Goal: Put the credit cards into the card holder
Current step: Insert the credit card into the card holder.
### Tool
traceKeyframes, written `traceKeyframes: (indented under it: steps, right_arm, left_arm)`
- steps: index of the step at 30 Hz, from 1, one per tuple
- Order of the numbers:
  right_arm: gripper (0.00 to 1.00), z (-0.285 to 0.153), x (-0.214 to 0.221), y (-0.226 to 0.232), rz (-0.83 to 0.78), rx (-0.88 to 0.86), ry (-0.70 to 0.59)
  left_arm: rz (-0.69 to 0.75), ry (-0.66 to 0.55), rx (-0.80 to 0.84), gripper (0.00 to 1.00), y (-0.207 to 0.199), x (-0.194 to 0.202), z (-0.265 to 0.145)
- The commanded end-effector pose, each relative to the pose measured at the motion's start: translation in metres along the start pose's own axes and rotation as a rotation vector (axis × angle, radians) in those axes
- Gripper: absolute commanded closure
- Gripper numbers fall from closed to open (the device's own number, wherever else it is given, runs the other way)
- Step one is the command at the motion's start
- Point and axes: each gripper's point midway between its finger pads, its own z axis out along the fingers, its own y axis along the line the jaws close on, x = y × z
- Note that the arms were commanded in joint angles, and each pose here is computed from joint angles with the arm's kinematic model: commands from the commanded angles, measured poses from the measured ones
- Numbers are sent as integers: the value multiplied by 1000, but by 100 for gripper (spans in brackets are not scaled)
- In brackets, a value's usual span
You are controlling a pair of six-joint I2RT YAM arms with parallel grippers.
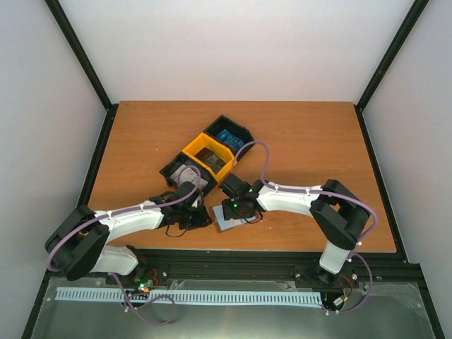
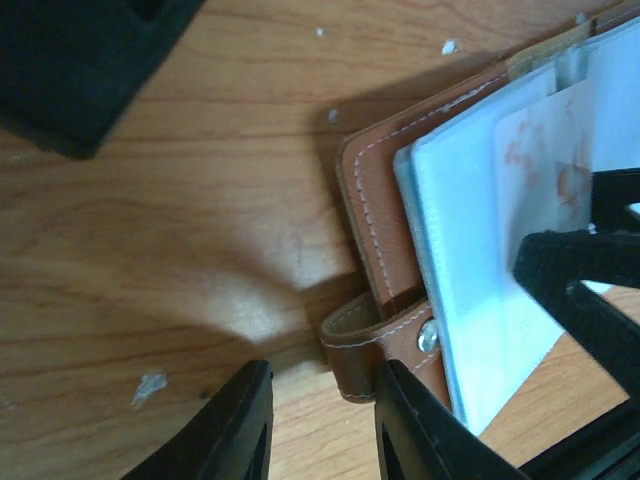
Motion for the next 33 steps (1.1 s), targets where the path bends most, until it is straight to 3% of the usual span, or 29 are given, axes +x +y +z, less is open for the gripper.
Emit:
traceKeyframes:
  steps: [1, 14, 23, 29, 33]
  right_arm:
    - [46, 8, 8, 7, -24, -37, 29]
    - [46, 3, 10, 37, -60, -207, 41]
    - [46, 0, 4, 40, -62, -217, 13]
    - [46, -33, -26, 16, -3, -106, -152]
    - [43, -66, -48, -14, 51, -21, -271]
  left_arm:
    - [9, 1, 7, 70, -7, -4, 3]
    - [18, 17, -18, 76, -2, -3, 10]
    - [25, 4, -37, 76, 0, -6, 9]
    - [45, -71, -36, 74, -6, -18, -8]
    - [68, -179, -26, 61, -13, -34, -28]
